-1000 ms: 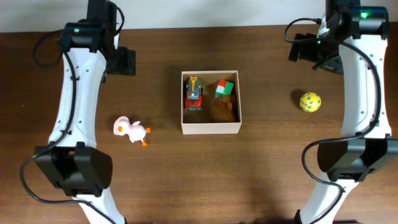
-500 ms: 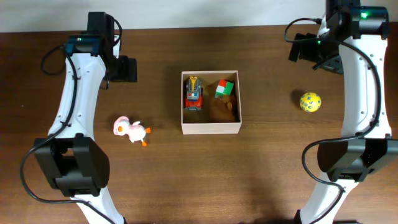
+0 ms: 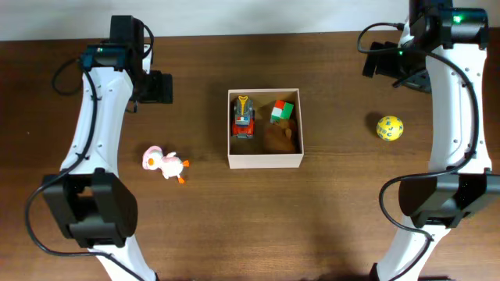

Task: Pack container
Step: 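Lower the left gripper onto the pink plush duck and grasp it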

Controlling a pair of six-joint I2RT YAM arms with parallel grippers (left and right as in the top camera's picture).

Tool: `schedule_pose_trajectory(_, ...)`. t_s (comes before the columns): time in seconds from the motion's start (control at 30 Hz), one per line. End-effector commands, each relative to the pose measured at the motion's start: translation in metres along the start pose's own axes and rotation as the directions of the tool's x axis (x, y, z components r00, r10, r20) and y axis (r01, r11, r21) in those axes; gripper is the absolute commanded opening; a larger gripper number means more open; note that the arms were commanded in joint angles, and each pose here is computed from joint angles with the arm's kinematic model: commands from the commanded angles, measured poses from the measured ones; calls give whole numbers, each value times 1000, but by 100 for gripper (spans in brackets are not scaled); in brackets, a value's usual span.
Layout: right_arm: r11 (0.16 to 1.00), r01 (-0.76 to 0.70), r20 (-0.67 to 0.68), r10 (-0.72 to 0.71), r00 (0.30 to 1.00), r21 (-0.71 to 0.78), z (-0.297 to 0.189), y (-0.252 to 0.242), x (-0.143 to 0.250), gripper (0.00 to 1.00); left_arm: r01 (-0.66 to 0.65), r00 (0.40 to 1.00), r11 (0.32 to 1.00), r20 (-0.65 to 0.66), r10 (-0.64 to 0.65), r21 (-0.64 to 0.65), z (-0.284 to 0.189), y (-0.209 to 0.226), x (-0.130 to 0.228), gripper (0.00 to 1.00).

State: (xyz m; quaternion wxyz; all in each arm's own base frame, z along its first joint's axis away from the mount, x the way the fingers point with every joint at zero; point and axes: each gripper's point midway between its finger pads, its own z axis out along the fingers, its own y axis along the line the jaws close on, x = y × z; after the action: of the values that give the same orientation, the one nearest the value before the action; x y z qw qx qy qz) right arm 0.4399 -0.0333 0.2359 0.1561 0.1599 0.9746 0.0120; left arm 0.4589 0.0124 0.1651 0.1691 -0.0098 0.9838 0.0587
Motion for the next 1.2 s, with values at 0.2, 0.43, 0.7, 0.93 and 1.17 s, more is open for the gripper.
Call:
schedule_pose_trajectory(0.2, 1000, 7, 18, -7, 1000, 4, -4, 0, -3, 99, 6, 989, 1000, 149, -6, 1, -17, 4, 12, 99)
schedule_pose_trajectory(0.43, 1000, 7, 18, -7, 1000, 4, -4, 0, -3, 99, 5, 999, 994, 33, -9, 105, 32, -20, 71, 99)
schedule_pose_trajectory(0.7, 1000, 7, 18, -7, 1000, 4, -4, 0, -3, 99, 54, 997, 987, -57, -46, 151, 50, -30, 103, 99)
schedule_pose_trajectory(0.93, 1000, 7, 18, -7, 1000, 4, -4, 0, -3, 99, 222, 971, 967, -119, -208, 126, 70, -32, 126, 99)
schedule_pose_trajectory(1.17, 1000, 7, 18, -7, 1000, 4, -4, 0, -3, 99, 486, 863, 871, -190, -468, 64, 79, -32, 146, 70)
